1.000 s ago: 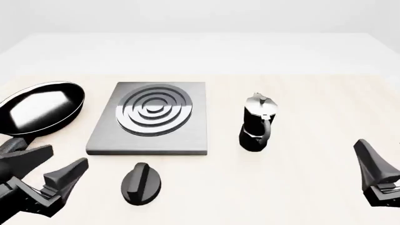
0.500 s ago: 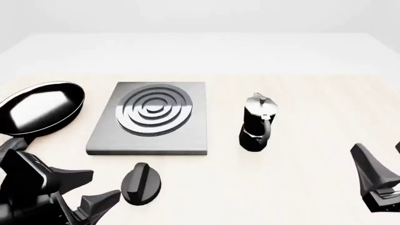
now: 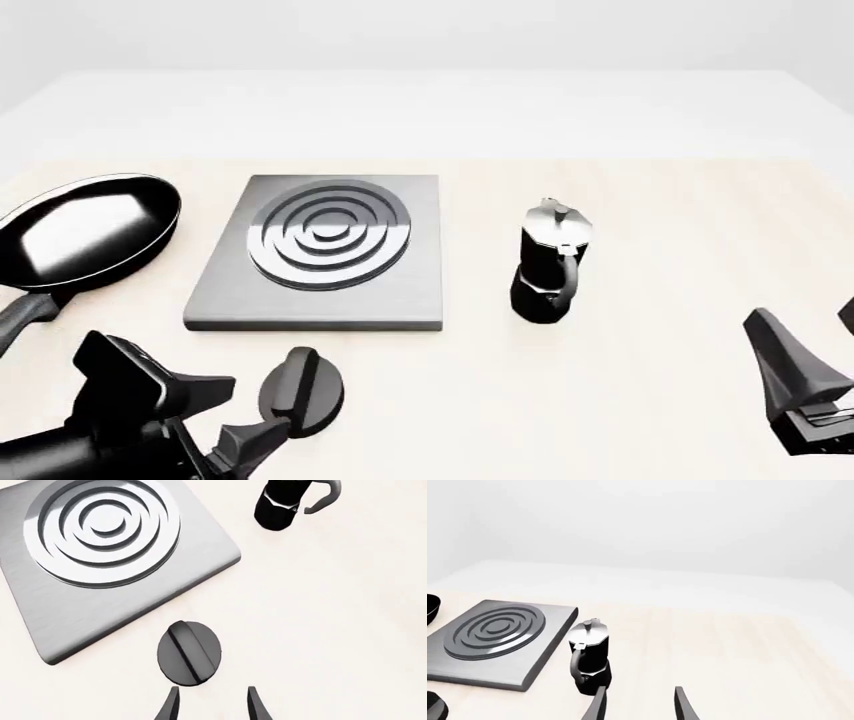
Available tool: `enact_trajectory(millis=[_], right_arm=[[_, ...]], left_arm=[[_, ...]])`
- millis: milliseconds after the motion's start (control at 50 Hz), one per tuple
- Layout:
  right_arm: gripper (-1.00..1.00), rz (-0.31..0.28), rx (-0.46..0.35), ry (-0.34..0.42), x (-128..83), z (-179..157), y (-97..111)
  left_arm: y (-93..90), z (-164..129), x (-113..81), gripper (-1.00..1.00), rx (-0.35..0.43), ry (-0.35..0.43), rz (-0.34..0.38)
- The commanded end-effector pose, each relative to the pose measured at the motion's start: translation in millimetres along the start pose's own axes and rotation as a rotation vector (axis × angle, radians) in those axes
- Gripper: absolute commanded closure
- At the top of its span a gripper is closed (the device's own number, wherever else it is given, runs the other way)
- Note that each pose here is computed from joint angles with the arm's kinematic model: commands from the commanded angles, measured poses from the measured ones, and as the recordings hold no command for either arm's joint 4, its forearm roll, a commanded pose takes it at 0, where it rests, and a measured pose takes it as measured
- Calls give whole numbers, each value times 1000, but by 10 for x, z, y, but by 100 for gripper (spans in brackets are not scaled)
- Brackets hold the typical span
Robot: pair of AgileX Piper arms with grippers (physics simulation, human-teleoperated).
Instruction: Turn on the stove and put the frying pan on it.
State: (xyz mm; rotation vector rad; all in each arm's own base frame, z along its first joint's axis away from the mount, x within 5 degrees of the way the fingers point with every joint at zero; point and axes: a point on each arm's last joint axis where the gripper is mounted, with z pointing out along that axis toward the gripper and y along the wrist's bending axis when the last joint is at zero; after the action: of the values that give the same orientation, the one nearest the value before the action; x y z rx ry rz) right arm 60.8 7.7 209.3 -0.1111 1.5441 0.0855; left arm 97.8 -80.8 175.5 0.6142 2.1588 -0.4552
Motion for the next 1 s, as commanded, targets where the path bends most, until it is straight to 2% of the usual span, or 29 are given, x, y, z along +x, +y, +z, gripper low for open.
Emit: enact_trajectory(millis=[20, 580, 740, 1000], right_arm=[[-100, -1, -1, 2, 1, 2, 1], [-100, -13, -4, 27, 16, 29, 3], [-100, -16, -4, 27, 14, 35, 3], [-100, -19, -10, 27, 3, 79, 6]], left_arm=[[19, 174, 52, -100, -9, 10, -4], [42, 636, 159, -100, -17, 62, 9], [40, 646, 151, -100, -17, 65, 7], [2, 719, 247, -100, 4, 74, 10]])
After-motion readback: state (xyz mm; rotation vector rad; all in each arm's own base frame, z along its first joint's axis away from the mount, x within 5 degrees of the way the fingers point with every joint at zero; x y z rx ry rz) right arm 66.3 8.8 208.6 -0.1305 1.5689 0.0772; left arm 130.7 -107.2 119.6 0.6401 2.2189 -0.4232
